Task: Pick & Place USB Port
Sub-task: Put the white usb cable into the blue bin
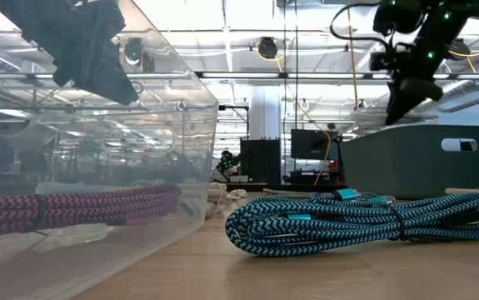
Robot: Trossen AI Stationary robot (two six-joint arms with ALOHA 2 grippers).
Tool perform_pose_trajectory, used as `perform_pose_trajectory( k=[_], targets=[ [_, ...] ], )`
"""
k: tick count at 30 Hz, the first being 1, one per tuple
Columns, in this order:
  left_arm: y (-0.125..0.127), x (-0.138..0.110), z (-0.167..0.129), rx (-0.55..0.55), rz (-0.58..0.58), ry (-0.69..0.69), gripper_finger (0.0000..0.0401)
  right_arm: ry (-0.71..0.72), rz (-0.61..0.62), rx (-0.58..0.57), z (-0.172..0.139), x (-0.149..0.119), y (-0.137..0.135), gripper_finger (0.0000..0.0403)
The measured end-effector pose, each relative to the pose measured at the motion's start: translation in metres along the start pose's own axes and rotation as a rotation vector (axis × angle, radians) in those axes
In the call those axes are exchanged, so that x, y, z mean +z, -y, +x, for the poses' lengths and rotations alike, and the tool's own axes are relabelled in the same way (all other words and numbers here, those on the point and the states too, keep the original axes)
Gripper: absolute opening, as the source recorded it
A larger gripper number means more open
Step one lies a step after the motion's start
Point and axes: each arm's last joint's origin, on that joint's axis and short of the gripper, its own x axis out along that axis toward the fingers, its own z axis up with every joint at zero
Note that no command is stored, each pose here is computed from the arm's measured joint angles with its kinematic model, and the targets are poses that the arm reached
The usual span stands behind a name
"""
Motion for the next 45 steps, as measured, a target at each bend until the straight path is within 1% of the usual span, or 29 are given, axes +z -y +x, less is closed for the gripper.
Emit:
perform_pose_trajectory(
  k=[5,12,18,21,29,41,45],
  targets=[
    [0.000,0.000,0.000,-0.012,0.007,-0.013,0.0131,-0.076,-0.006,0.026,0.011,-0.013,-0.004,0.0037],
    [0.000,0.000,0.000,-0.013,0.006,-0.014,0.0131,-0.121,0.001,0.169,0.013,-0.022,-0.010,0.0041],
    [0.000,0.000,0.000,-0.013,0.006,-0.014,0.0131,-0.168,0.049,0.178,0.010,-0.028,-0.012,0.0038],
    [0.000,0.000,0.000,-0.013,0.006,-0.014,0.0131,-0.160,0.073,0.197,0.006,-0.030,-0.012,0.0038],
    [0.000,0.000,0.000,-0.013,0.005,-0.014,0.0131,-0.109,0.084,0.235,-0.003,-0.035,-0.012,0.0039],
    [0.000,0.000,0.000,-0.014,0.003,-0.014,0.0131,-0.113,0.076,0.296,-0.005,-0.038,-0.014,0.0040],
    [0.000,0.000,0.000,-0.014,0.004,-0.014,0.0131,-0.113,0.074,0.296,-0.005,-0.038,-0.014,0.0042]
  ],
)
